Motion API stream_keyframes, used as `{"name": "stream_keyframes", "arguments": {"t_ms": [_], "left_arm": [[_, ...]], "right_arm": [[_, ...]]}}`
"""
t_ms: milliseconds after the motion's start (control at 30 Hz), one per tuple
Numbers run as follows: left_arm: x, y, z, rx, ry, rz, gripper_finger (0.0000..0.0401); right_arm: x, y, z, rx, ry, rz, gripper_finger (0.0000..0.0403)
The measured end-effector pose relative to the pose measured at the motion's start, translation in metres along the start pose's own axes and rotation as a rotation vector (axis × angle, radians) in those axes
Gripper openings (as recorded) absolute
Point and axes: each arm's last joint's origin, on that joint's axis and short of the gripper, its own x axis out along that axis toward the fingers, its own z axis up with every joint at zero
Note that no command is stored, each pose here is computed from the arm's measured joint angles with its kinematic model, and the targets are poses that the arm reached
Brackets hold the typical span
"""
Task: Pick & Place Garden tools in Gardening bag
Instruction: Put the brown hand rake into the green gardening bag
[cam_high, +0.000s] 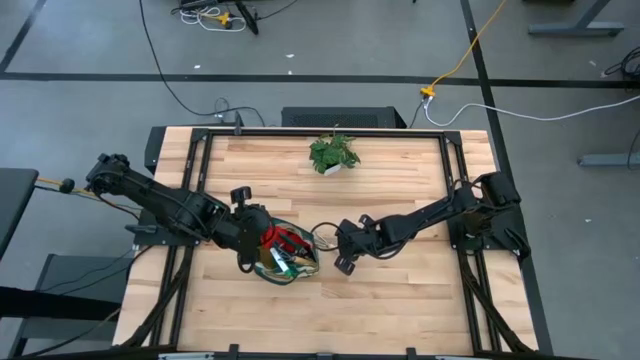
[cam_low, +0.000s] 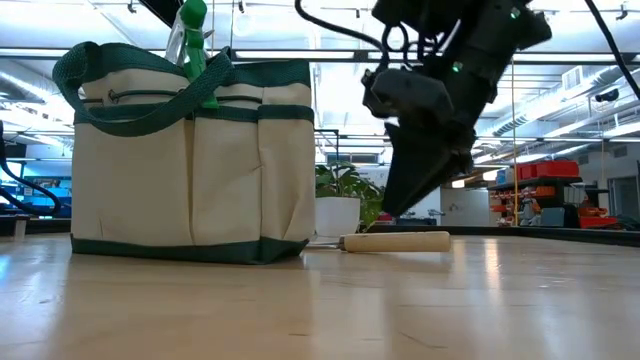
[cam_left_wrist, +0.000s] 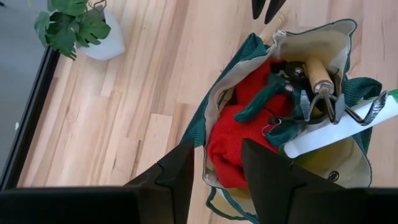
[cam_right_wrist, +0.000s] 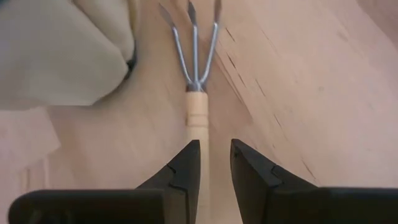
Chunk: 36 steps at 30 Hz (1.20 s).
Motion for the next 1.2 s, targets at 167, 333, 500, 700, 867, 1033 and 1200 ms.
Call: {"name": "stream_keyframes", "arguments": {"t_ms": [167,333,500,700,867,1033,1200], "left_arm": [[0.000,0.000,0.000,0.000,0.000,0.000,0.0140],[0.000,0.000,0.000,0.001,-0.002,0.003,0.0140],[0.000,0.000,0.000,0.001,-0.002,0.003,0.0140],[0.000,0.000,0.000,0.001,-0.002,0.002,0.0140],[0.000,0.000,0.000,0.003,0.001,0.004,0.0140],[0.000,0.000,0.000,0.001,-0.002,0.003,0.0140],[0.000,0.000,0.000,0.002,0.000,0.003,0.0140]], "right_arm": [[0.003,-0.003,-0.004,0.030,0.008,-0.002,0.0086],[0.003,0.000,-0.002,0.015,-0.004,0.038,0.0086],[0.003,0.002,-0.001,0.013,-0.019,0.053,0.0086],[0.014,0.003,-0.004,-0.009,-0.009,0.048,0.0093],[0.019,0.004,-0.006,-0.009,0.005,0.065,0.0101],[0.023,0.004,-0.006,-0.016,0.002,0.067,0.0103],[0.033,0.005,-0.008,-0.021,-0.001,0.063,0.0104]]}}
